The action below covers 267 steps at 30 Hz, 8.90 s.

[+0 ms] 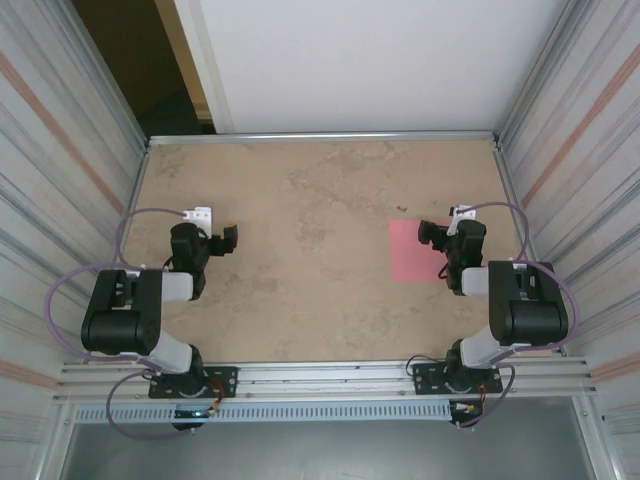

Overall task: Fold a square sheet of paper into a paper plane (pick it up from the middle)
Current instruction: Move the square sheet of paper to the center of the table, then first fold in half a square sheet of paper at the center of the table.

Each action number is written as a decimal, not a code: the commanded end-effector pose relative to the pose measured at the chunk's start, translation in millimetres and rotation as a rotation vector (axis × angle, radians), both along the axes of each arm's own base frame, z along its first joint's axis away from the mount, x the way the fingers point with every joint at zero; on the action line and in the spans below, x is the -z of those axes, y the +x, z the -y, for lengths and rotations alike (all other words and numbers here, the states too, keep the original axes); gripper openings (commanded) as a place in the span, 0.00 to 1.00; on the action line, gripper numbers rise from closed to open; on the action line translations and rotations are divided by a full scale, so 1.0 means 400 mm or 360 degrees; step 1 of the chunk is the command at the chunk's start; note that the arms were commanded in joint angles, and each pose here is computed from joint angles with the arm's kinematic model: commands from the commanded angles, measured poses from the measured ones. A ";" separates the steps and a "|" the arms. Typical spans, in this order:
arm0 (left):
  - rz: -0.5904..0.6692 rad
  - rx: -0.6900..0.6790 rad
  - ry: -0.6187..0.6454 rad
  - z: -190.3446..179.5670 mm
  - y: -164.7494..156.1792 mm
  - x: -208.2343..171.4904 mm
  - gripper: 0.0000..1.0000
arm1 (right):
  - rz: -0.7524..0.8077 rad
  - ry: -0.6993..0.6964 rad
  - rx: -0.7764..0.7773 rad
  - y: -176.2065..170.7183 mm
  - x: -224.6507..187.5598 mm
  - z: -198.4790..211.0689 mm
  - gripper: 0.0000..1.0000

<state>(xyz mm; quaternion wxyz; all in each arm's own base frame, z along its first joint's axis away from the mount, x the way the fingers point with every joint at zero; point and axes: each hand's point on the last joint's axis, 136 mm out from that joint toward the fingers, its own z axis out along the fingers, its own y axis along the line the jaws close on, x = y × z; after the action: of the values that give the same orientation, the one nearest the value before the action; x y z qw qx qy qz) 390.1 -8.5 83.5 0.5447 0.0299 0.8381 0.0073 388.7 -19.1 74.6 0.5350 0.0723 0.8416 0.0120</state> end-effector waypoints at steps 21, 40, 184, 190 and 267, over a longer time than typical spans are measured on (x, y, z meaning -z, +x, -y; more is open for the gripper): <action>0.0031 0.0042 0.0010 0.007 0.016 -0.017 0.99 | 0.0018 -0.0033 -0.0027 0.017 -0.014 0.000 0.99; 0.0018 -0.0143 0.0057 -0.016 -0.020 -0.100 0.99 | -0.0050 -0.0143 0.0156 0.021 -0.133 0.022 0.99; -0.1587 0.0186 -0.1116 0.590 -0.256 0.088 0.86 | -0.1575 0.0837 -0.0624 -0.186 0.096 -0.708 0.48; -0.1602 0.0160 -0.1091 0.583 -0.261 0.112 0.87 | -0.1593 0.0798 -0.0588 -0.199 0.118 -0.693 0.49; -0.1518 0.0280 -0.0881 0.535 -0.282 0.145 0.33 | -0.1094 0.1225 -0.0551 -0.186 -0.025 -0.609 0.52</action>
<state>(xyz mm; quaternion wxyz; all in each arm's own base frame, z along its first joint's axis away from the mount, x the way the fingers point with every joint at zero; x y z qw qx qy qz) 283.0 -224.5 24.8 0.0916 -0.0662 0.9564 -0.2692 314.6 238.2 75.5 0.1297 0.1059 0.9083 0.3834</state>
